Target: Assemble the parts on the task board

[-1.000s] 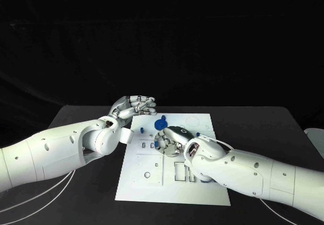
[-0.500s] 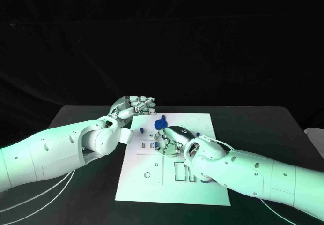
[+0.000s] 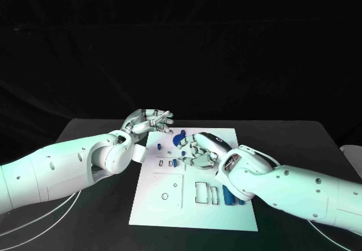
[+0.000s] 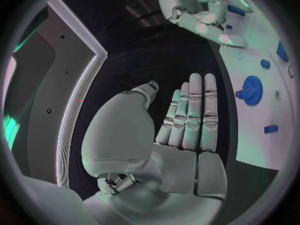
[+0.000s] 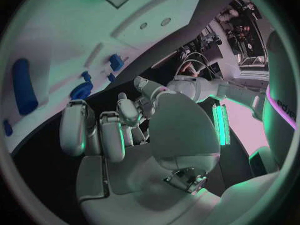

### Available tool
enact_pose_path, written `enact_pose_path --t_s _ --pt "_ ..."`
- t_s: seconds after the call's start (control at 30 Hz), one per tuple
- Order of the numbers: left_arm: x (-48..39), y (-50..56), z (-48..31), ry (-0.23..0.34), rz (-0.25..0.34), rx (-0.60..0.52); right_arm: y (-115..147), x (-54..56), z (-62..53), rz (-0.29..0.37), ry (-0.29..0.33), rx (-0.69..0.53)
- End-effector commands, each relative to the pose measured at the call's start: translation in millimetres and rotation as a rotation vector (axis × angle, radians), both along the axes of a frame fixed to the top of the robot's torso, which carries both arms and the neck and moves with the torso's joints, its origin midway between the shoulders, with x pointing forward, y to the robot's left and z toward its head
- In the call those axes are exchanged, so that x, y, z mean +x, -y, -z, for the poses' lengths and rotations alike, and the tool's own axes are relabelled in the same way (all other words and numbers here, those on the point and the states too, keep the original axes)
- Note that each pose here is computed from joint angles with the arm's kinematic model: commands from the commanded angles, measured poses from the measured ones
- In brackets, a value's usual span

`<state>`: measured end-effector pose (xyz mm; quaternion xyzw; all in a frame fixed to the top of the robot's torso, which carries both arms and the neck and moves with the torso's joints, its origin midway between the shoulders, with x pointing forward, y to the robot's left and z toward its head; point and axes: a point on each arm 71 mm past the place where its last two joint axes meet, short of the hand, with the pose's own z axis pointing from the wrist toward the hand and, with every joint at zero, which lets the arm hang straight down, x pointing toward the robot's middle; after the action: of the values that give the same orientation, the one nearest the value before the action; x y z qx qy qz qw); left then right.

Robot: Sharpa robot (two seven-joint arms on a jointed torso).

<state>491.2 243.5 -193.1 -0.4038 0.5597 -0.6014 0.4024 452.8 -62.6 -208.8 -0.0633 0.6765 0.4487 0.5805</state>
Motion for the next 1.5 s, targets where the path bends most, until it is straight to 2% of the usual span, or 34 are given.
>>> enact_pose_path --t_s 0.03,0.13,0.2,0.33,0.4,0.57,0.67,0.77,0.9,1.17,1.3,1.5 --pt "0.8 0.2 3.1 0.008 0.003 0.157 11.2 1.4 -10.9 -0.035 -0.207 0.161" --pt "0.2 -1.0 4.8 0.002 -0.003 0.229 28.9 8.5 -20.1 -0.004 -0.331 0.237" --pt "-1.1 -2.4 8.3 -0.048 0.023 0.291 45.1 14.8 -27.3 0.029 -0.404 0.296" --pt "-2.3 -3.3 10.7 -0.132 0.108 0.45 72.3 25.2 -41.5 0.093 -0.457 0.381" --pt "-3.7 -2.3 10.4 -0.163 0.163 0.557 84.0 29.6 -49.1 0.121 -0.457 0.406" --pt "-6.5 2.9 5.7 -0.196 0.258 0.865 104.9 36.0 -61.3 0.174 -0.44 0.433" --pt "-2.7 5.2 2.7 -0.234 0.275 0.988 114.9 38.1 -64.1 0.199 -0.431 0.436" --pt "2.0 7.8 3.5 -0.277 0.28 1.07 122.8 39.6 -65.1 0.22 -0.421 0.434" --pt "9.0 15.7 6.2 -0.316 0.285 1.135 130.6 41.5 -65.6 0.243 -0.407 0.429" --pt "20.2 34.4 9.9 -0.365 0.279 1.196 138.1 44.4 -65.9 0.269 -0.373 0.407" --pt "22.2 39.5 11.2 -0.383 0.294 1.211 140.1 45.7 -65.5 0.277 -0.366 0.402" --pt "23.6 48.8 17.9 -0.422 0.343 1.242 143.3 47.9 -64.2 0.294 -0.36 0.393"
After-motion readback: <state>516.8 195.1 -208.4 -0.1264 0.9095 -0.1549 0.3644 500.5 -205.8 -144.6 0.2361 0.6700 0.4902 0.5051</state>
